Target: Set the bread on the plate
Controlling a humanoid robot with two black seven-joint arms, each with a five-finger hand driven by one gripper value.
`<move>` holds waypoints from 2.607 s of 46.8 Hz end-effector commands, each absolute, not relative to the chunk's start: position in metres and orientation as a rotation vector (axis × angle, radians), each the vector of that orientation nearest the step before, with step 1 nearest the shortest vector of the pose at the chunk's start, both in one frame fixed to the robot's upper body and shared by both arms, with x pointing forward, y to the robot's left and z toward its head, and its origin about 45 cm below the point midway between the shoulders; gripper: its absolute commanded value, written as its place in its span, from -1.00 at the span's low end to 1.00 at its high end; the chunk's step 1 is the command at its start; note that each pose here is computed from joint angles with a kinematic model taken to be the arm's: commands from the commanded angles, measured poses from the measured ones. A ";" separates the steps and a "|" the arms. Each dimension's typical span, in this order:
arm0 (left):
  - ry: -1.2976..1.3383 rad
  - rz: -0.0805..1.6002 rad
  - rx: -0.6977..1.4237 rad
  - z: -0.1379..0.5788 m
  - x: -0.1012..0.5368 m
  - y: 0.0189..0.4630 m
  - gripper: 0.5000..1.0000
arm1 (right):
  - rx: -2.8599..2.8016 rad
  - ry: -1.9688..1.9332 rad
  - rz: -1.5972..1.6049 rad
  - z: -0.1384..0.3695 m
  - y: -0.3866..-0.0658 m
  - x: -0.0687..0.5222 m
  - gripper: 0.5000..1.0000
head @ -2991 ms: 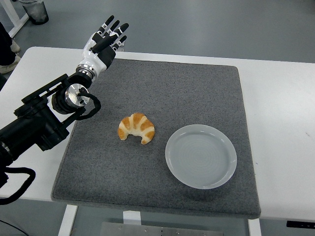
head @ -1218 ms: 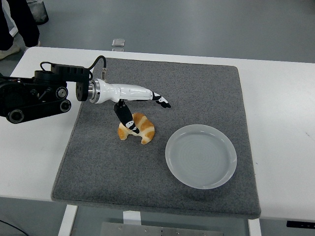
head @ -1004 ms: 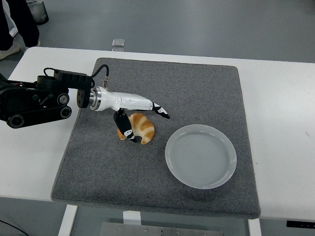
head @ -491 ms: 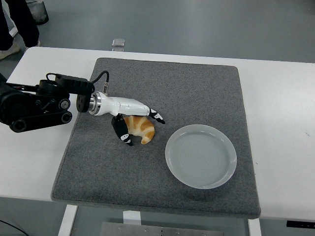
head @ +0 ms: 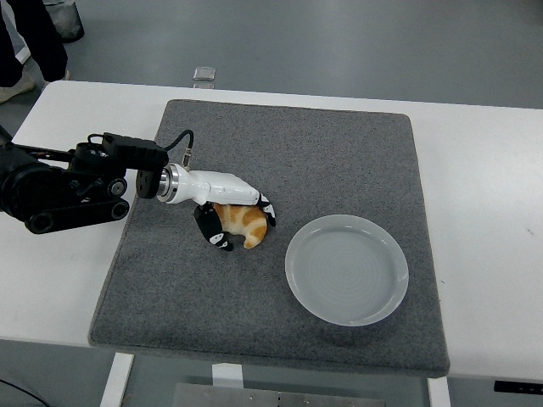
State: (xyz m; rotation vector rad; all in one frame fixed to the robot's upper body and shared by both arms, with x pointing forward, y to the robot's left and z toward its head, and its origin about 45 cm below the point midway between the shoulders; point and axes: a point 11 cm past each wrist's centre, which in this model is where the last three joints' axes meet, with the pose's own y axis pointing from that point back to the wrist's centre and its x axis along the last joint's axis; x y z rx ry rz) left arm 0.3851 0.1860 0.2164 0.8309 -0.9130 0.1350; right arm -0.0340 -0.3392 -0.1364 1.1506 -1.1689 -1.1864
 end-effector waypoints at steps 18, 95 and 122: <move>-0.955 0.119 0.835 0.217 0.385 0.184 -1.00 | 1.151 -1.170 -1.186 -0.136 -0.339 -0.034 0.81; -1.372 0.186 0.438 0.437 0.410 0.064 -1.00 | 1.150 -1.170 -1.187 -0.136 -0.339 -0.034 0.81; -1.383 -0.153 0.376 0.313 0.358 0.010 -1.00 | 1.151 -1.170 -1.186 -0.136 -0.339 -0.034 0.81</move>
